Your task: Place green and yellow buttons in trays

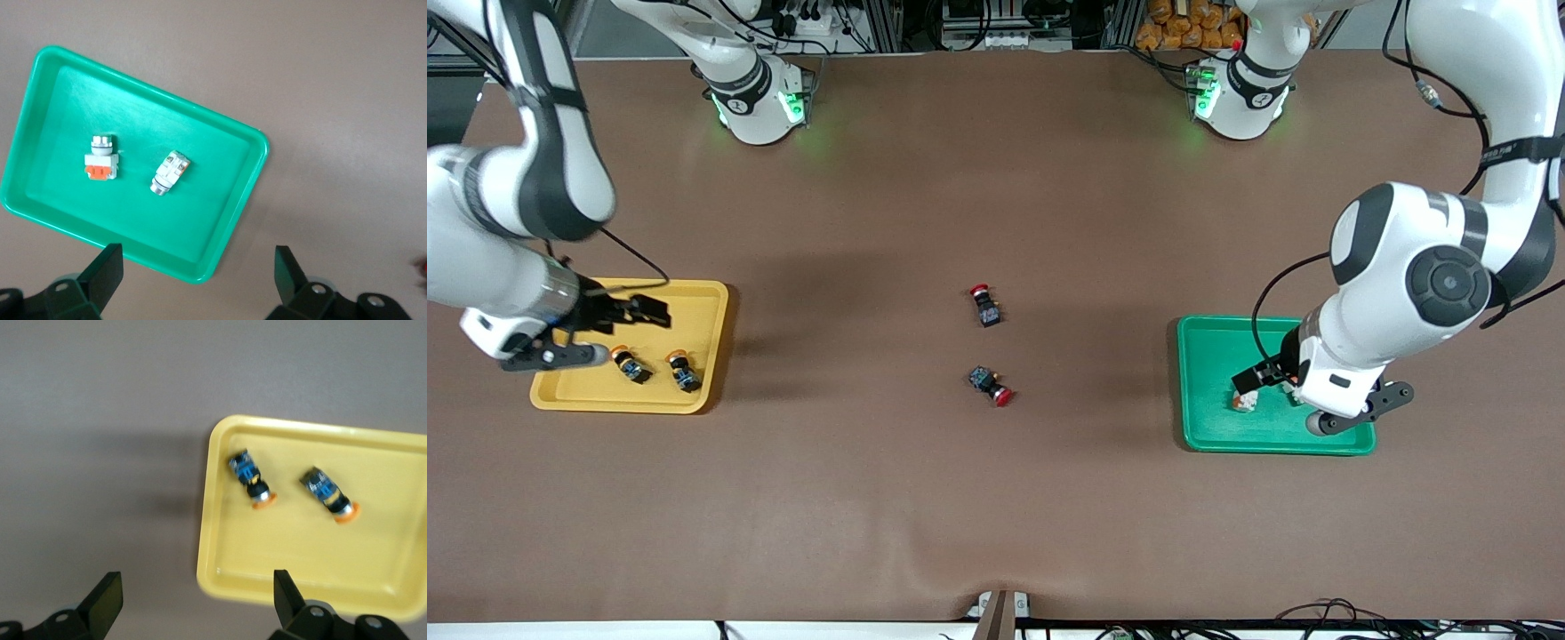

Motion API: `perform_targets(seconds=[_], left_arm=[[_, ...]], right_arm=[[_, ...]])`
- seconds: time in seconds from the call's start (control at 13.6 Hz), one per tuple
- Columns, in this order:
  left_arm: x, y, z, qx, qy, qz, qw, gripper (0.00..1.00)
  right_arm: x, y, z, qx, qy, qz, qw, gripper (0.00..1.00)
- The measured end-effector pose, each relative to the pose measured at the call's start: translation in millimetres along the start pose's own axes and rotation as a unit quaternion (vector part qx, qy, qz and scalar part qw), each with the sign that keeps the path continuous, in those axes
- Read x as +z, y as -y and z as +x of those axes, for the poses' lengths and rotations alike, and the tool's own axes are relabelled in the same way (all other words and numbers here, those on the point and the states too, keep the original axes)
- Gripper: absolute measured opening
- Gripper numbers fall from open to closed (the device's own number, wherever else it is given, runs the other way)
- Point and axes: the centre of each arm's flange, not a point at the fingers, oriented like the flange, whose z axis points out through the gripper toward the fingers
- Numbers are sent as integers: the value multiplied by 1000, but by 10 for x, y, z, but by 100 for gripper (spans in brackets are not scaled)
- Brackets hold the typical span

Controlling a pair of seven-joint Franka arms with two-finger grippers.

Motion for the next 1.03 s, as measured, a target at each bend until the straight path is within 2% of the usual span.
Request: perform_targets(seconds=[0.22, 0.44, 0.81, 1.03], left_arm=[[-30, 25, 32, 44, -3, -1, 999, 100], [-161, 41, 75, 89, -7, -1, 996, 100], [-516, 128, 101, 141, 8, 11, 990, 100], [-797, 187, 11, 148, 7, 20, 989, 100]], right_arm=[[-823, 269, -112, 23, 20, -1, 1000, 100], [-1371, 728, -229, 33, 34, -30, 998, 100], [-1870, 759, -394, 42, -13, -37, 998, 100], [-2091, 583, -438, 70, -36, -35, 996, 100]])
